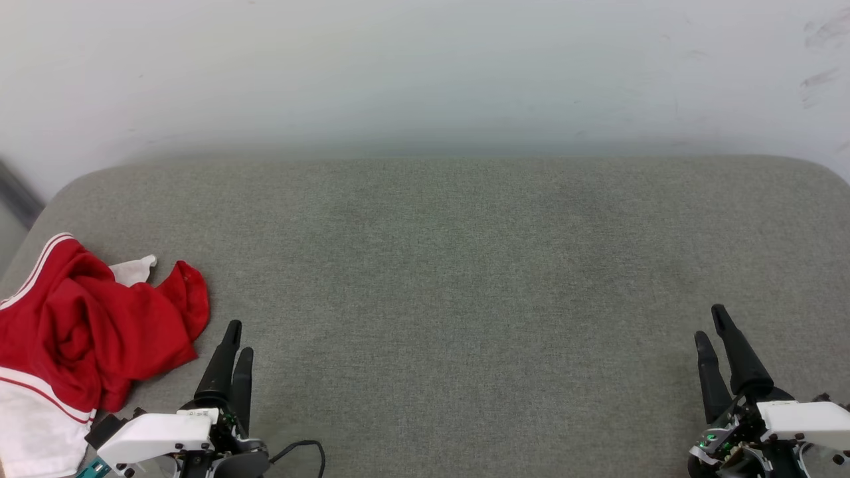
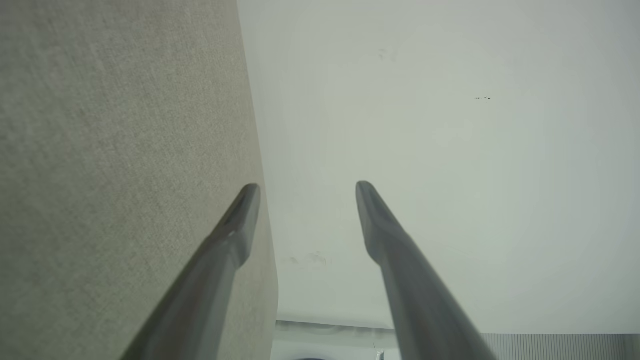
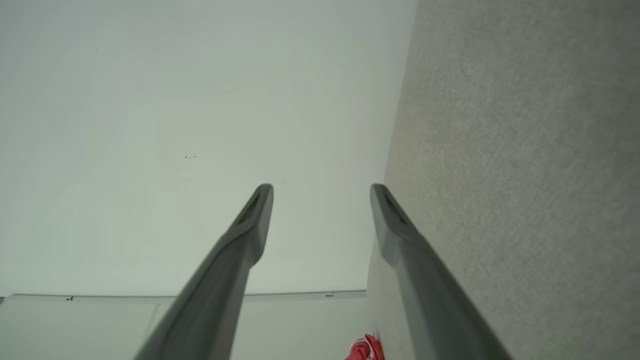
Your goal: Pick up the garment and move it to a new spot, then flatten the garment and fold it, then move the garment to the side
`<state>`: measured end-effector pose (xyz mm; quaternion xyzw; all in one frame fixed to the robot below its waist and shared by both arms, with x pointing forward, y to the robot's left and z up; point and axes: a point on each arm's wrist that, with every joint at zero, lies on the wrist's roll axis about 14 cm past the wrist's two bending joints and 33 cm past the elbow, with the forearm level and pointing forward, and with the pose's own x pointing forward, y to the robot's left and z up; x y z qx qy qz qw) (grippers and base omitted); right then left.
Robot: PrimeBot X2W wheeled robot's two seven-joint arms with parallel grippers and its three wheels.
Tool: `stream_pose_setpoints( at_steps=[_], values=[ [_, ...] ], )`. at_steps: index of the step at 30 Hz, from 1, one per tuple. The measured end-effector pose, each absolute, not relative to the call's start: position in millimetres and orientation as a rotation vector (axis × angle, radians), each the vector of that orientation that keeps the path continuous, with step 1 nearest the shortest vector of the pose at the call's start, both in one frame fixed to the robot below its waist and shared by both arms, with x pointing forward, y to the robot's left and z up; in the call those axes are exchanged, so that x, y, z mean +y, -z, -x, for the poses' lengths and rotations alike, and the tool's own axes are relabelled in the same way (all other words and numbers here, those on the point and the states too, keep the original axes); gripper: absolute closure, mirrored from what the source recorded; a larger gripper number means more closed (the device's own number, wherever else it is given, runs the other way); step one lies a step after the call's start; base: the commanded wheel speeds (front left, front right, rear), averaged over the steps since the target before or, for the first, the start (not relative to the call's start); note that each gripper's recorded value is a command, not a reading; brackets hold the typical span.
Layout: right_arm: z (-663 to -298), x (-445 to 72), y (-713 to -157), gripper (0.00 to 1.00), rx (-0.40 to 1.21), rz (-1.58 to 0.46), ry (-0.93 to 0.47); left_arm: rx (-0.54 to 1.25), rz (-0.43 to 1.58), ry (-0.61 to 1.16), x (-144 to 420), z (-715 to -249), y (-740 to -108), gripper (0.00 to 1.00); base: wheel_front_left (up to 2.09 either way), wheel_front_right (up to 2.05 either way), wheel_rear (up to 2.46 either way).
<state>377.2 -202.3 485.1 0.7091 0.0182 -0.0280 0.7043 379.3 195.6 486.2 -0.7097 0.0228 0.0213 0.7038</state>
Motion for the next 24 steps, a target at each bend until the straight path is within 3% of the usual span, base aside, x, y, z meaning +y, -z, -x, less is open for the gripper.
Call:
stream_pose_setpoints(
  at_steps=[13,24],
  values=[
    [-378.8,-199.4,-495.8,0.0,-0.004,-1.541,0.055,0.02,1.55,-0.029,186.5,-382.7,-496.3,0.0,0.0,0.0,0.0],
    [-379.8,-200.9,-506.1,0.0,-0.037,-1.395,0.042,-0.016,1.354,0.013,180.5,-386.1,-512.8,0.0,0.0,0.0,0.0]
  ],
)
